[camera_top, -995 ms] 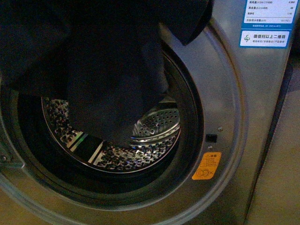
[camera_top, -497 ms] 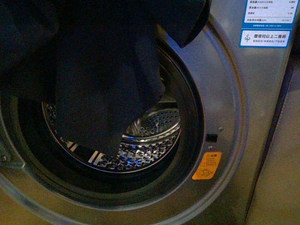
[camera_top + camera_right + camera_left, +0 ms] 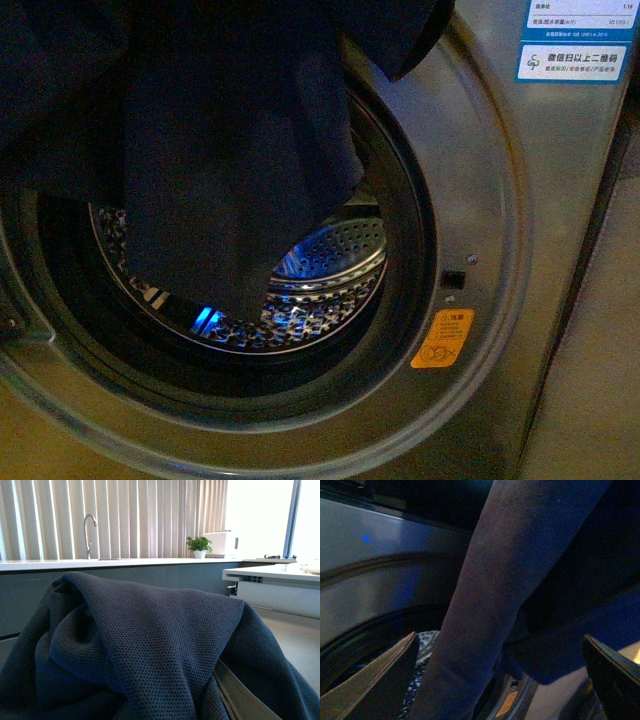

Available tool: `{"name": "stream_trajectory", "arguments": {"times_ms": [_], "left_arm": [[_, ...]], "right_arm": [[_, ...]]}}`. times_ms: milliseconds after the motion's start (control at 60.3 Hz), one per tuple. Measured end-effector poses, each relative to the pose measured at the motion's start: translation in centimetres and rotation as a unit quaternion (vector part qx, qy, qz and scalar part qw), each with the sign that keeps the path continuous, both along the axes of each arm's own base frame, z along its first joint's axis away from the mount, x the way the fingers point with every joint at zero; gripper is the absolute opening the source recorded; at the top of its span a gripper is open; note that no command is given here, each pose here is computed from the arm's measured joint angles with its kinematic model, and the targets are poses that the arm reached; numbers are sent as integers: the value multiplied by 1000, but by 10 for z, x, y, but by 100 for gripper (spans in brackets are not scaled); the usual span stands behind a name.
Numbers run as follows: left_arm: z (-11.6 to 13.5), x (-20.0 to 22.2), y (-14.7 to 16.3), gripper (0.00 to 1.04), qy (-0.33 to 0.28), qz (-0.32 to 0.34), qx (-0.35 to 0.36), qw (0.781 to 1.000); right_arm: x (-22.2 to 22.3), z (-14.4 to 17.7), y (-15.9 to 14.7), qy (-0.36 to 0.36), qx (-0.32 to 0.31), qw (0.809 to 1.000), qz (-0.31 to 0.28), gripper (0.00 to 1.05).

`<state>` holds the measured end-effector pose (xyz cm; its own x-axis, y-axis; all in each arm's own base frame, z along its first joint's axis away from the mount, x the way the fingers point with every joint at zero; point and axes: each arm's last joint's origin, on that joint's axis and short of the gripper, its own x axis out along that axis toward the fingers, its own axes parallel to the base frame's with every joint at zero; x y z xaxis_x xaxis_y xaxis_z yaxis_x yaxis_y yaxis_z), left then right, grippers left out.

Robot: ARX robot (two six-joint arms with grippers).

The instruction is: Put clothes into washing machine

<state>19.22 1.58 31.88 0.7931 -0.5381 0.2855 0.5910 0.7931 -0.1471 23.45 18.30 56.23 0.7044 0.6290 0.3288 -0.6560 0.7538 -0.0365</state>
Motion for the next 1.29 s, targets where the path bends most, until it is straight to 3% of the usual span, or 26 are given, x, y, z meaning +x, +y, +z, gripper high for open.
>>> {"name": "stream_trajectory", "arguments": {"times_ms": [199, 381, 680, 1293], "left_arm": [[8, 40, 5, 98, -19, -62, 7, 998], [11, 53, 5, 98, -54, -143, 23, 988], [22, 72, -12, 98, -66, -204, 27, 976], [40, 27, -78, 98, -121, -276, -3, 953]], "right_arm": [[0, 0, 0, 0, 0, 1000, 0, 14], [0, 0, 0, 0, 0, 1000, 0, 14], [0, 0, 0, 0, 0, 1000, 0, 14], [0, 0, 0, 0, 0, 1000, 0, 14]]}}
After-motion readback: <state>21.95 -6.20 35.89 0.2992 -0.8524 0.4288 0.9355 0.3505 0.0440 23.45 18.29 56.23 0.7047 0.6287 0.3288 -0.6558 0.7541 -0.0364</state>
